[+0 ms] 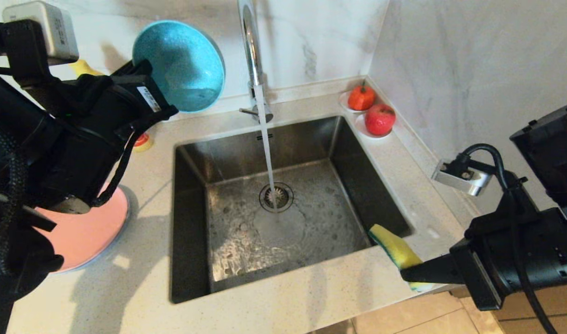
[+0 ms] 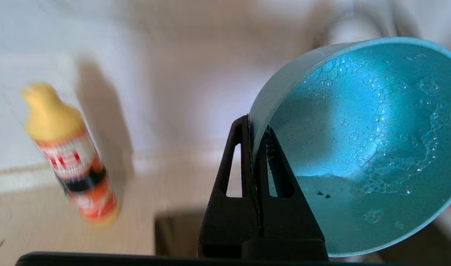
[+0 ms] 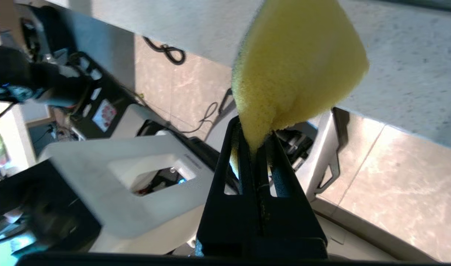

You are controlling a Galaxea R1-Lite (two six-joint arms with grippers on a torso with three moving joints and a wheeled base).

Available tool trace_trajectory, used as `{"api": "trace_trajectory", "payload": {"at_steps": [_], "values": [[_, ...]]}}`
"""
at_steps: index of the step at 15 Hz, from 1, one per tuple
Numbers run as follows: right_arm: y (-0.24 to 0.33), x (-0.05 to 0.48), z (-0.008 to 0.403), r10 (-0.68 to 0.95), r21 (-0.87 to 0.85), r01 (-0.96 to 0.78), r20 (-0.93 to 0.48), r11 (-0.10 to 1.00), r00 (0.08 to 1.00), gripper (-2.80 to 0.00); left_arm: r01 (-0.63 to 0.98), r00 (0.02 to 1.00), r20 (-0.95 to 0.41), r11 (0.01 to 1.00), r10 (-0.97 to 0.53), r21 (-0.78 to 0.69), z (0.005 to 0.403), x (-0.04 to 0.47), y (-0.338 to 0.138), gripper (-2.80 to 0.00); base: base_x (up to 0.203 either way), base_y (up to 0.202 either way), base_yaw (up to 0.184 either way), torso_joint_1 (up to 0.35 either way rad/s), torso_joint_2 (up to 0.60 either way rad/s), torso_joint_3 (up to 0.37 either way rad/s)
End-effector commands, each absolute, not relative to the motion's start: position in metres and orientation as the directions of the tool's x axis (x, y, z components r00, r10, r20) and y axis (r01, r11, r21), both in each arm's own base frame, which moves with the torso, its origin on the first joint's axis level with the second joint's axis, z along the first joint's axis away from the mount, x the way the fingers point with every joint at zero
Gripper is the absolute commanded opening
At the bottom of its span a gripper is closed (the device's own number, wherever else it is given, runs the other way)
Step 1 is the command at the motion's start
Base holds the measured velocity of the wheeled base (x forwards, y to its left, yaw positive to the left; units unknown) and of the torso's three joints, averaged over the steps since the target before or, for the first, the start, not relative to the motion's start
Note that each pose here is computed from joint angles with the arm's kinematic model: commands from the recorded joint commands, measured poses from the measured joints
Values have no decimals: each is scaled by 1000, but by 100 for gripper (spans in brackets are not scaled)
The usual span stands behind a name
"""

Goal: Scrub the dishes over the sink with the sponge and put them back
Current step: Wash the bowl

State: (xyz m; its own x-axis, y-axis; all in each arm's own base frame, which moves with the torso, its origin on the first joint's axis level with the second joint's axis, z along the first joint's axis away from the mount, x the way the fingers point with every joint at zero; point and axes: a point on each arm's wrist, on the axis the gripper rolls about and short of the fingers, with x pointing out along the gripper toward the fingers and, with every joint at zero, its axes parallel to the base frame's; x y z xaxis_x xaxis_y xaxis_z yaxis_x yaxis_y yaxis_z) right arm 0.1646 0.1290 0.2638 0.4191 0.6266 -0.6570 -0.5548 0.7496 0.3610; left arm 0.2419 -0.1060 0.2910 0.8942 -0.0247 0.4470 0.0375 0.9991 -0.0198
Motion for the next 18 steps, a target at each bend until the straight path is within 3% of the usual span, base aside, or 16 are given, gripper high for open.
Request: {"api": "trace_trajectory", "payload": {"at_steps": [1,4,7,14,18], "values": [[125,150,282,668,377,-592,-622,712,408,-280,88,936,337,995,-99,46,293,228,-101,-280,0,0,0,0,0,0],[121,129,310,746,429,-656,-579,621,328,-280,255,941,200,961,-273,110,289,206,-110,-280,0,0,0,0,0,0],[122,121,336,810,500,-677,-528,540,257,-280,319,932,139,939,-336,130,282,201,-124,-280,0,0,0,0,0,0],[134,123,363,878,635,-661,-472,400,78,-280,360,925,80,922,-373,141,259,215,-160,-280,0,0,0,0,0,0],[159,132,354,863,644,-658,-505,390,17,-280,298,938,155,950,-310,97,252,232,-183,-280,0,0,0,0,0,0]]}}
